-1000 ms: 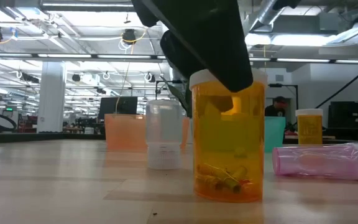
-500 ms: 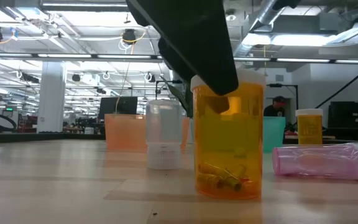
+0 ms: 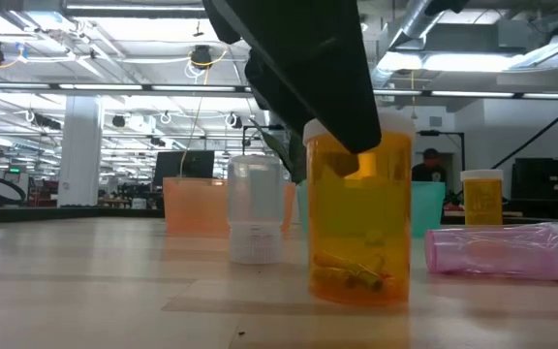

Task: Pick and place medicine bottles into bin by pill shape (circle, oval)
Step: Put the orange capsule bottle into the orange bin

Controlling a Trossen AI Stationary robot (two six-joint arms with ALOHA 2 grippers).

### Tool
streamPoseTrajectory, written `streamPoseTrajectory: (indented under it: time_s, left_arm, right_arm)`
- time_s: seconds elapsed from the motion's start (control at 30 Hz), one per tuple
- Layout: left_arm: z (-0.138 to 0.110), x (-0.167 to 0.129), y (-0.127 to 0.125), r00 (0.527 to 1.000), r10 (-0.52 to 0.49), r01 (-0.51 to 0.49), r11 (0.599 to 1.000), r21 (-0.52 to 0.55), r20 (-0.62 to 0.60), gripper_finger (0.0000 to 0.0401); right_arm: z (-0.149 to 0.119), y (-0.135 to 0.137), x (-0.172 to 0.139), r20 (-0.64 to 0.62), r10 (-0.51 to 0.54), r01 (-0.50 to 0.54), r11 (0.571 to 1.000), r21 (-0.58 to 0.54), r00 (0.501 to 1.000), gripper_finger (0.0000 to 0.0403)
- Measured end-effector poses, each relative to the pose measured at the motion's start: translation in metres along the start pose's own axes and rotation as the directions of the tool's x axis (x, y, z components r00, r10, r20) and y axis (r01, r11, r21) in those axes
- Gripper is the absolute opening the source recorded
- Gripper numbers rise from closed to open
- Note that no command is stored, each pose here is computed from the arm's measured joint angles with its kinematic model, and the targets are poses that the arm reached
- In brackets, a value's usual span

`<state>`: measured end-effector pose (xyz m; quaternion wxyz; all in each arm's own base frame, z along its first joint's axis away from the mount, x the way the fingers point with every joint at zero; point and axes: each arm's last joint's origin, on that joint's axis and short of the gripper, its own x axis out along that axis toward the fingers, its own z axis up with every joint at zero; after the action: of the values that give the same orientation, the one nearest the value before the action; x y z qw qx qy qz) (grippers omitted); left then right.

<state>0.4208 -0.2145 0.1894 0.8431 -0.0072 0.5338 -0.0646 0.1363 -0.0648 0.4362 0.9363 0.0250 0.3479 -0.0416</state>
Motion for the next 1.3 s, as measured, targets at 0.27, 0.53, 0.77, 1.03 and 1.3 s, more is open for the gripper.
streamPoseTrajectory:
  time_s: [0.27, 0.53, 0.77, 1.03, 1.3]
  left_arm:
    - [0.013, -0.026, 0.003, 0.999, -0.017, 0.022, 0.993, -0.117, 0.044, 0.0212]
    - [0.035, -0.084, 0.026, 0.990, 0.070, -0.043, 0.976, -0.214, 0.120, 0.0212]
    - [0.026, -0.152, 0.065, 0.966, 0.250, -0.215, 0.921, -0.324, 0.071, 0.0212]
    - [0.000, -0.219, 0.114, 0.882, 0.471, -0.442, 0.801, -0.403, -0.032, 0.0212]
    - [-0.010, -0.224, 0.159, 0.826, 0.542, -0.553, 0.727, -0.405, -0.155, 0.0212]
  right_arm:
    - [0.000, 0.000, 0.000, 0.000, 0.000, 0.000, 1.000, 0.000, 1.000, 0.0270]
    - [0.000, 0.000, 0.000, 0.000, 0.000, 0.000, 1.000, 0.000, 1.000, 0.0270]
    - [0.000, 0.000, 0.000, 0.000, 0.000, 0.000, 1.000, -0.008, 1.000, 0.0270]
    - [0.000, 0.000, 0.000, -0.003, 0.000, 0.000, 1.000, -0.025, 1.000, 0.0270]
    - [0.000, 0.000, 0.000, -0.003, -0.001, 0.001, 1.000, -0.024, 1.000, 0.0270]
